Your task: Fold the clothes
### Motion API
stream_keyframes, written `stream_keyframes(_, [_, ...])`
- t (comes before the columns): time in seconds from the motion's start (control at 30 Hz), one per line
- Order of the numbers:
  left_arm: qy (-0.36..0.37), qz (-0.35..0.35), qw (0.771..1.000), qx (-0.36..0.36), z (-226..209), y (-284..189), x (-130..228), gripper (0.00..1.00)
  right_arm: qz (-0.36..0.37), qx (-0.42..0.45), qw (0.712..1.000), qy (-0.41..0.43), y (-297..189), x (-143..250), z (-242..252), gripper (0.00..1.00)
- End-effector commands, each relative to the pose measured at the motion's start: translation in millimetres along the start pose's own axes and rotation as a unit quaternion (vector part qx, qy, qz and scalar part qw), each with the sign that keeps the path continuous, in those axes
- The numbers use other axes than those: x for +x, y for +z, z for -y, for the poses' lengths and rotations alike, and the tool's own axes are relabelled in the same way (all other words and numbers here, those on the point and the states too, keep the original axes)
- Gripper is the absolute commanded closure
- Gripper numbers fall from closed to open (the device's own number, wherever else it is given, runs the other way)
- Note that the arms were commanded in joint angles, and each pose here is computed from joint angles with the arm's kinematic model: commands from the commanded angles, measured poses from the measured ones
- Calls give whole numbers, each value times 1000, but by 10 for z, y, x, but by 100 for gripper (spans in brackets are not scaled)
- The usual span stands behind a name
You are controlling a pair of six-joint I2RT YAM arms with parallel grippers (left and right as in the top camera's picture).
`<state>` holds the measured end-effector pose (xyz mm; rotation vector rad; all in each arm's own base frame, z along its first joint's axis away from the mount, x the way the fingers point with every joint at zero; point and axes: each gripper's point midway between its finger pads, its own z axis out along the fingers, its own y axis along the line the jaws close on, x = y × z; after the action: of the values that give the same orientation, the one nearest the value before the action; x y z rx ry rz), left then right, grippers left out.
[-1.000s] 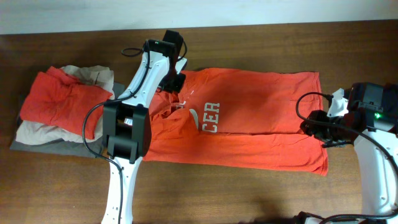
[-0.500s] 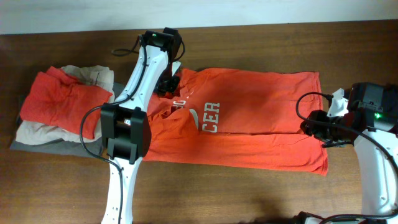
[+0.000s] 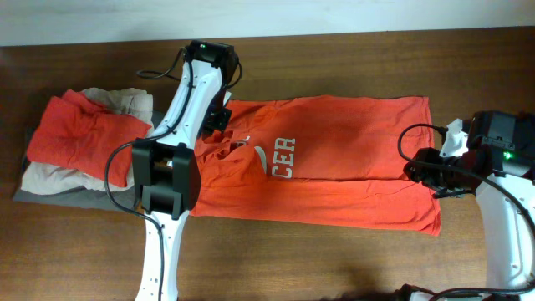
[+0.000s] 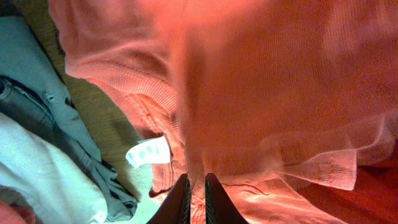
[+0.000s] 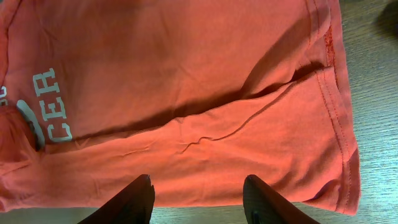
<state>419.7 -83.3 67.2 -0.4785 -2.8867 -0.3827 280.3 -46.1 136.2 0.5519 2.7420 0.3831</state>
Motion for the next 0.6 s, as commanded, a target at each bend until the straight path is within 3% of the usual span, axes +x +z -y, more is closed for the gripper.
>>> stream_keyframes(0.0, [-13, 20, 1000, -10, -102, -181, 32, 90, 13, 4, 1000, -5, -54, -46, 8, 49])
stream_keyframes(0.27, [-20, 23, 999, -13, -172, -170, 15, 95, 12, 4, 1000, -5, -54, -45, 9, 49])
stream_keyframes(0.3, [-22, 31, 999, -13, -172, -175, -24, 95, 10, 4, 1000, -5, -53, -36, 7, 43])
stream_keyframes(0.37, [-26, 48, 998, -13, -184, -232, -72, 89, 6, 4, 1000, -3, -70, -16, 4, 43])
stream_keyframes(0.5, [-37, 93, 995, -7, -223, -479, -166, 87, -3, 5, 1000, 0, -236, -12, -49, 42])
stream_keyframes(0.57, [-11, 139, 989, 40, -90, -713, -278, 81, 1, 5, 1000, -1, -372, -52, -96, 32])
